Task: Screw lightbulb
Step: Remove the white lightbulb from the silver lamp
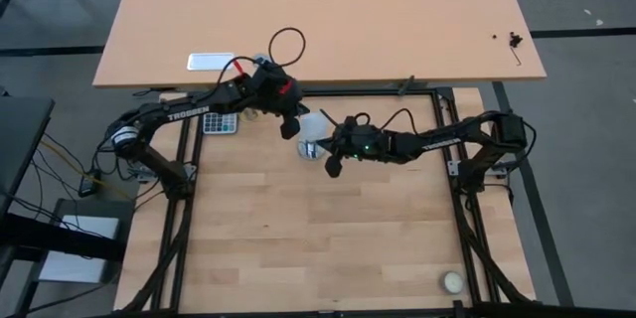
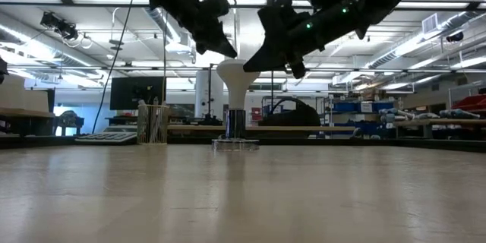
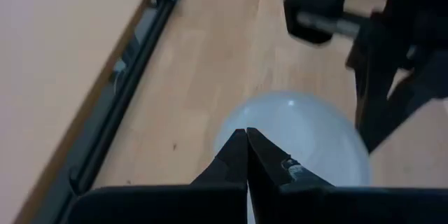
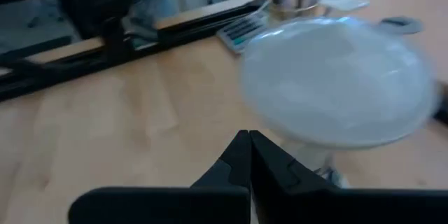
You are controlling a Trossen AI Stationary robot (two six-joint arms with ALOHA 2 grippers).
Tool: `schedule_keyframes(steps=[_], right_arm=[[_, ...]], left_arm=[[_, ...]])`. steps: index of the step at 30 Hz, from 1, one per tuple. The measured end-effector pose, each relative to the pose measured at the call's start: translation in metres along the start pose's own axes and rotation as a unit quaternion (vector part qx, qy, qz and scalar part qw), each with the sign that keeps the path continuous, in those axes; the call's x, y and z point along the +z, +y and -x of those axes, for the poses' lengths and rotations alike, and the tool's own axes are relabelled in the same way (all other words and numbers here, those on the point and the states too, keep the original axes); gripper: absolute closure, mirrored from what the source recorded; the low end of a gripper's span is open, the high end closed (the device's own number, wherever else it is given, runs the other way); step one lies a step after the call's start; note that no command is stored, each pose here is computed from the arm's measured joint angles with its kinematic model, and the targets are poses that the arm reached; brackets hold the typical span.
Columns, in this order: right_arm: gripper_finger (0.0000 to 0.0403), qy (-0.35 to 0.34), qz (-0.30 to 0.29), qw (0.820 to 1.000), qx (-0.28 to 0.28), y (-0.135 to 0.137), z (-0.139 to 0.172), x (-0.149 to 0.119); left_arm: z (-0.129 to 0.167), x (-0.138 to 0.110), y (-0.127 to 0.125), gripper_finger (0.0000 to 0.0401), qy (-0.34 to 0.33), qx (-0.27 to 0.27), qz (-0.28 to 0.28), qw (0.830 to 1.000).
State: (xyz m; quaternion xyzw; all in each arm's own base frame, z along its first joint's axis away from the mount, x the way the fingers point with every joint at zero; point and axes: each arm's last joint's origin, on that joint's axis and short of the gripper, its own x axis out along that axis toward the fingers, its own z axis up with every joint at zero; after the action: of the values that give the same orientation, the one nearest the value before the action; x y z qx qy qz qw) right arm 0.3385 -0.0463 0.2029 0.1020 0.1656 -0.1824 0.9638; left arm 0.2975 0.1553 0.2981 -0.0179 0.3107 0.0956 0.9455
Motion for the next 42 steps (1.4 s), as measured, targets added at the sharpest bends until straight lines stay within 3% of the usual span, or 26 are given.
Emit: schedule_keyframes(steps=[27, 37, 42], right_arm=[[0.0394, -0.014, -0.013, 0.999, -0.041, -0.018, -0.003, 0.005], [0.0394, -0.019, -0.033, 0.991, -0.128, -0.036, 0.002, 0.010], [0.0394, -0.046, -0.037, 0.988, -0.143, -0.041, 0.016, 0.027]], left_arm=[[-0.019, -0.009, -0.012, 0.0401, 0.052, -0.011, -0.014, 0.998], [-0.019, -0.012, -0.014, 0.0401, 0.065, -0.020, -0.009, 0.998], [-0.020, -0.012, -0.015, 0.0401, 0.064, -0.026, -0.009, 0.998]])
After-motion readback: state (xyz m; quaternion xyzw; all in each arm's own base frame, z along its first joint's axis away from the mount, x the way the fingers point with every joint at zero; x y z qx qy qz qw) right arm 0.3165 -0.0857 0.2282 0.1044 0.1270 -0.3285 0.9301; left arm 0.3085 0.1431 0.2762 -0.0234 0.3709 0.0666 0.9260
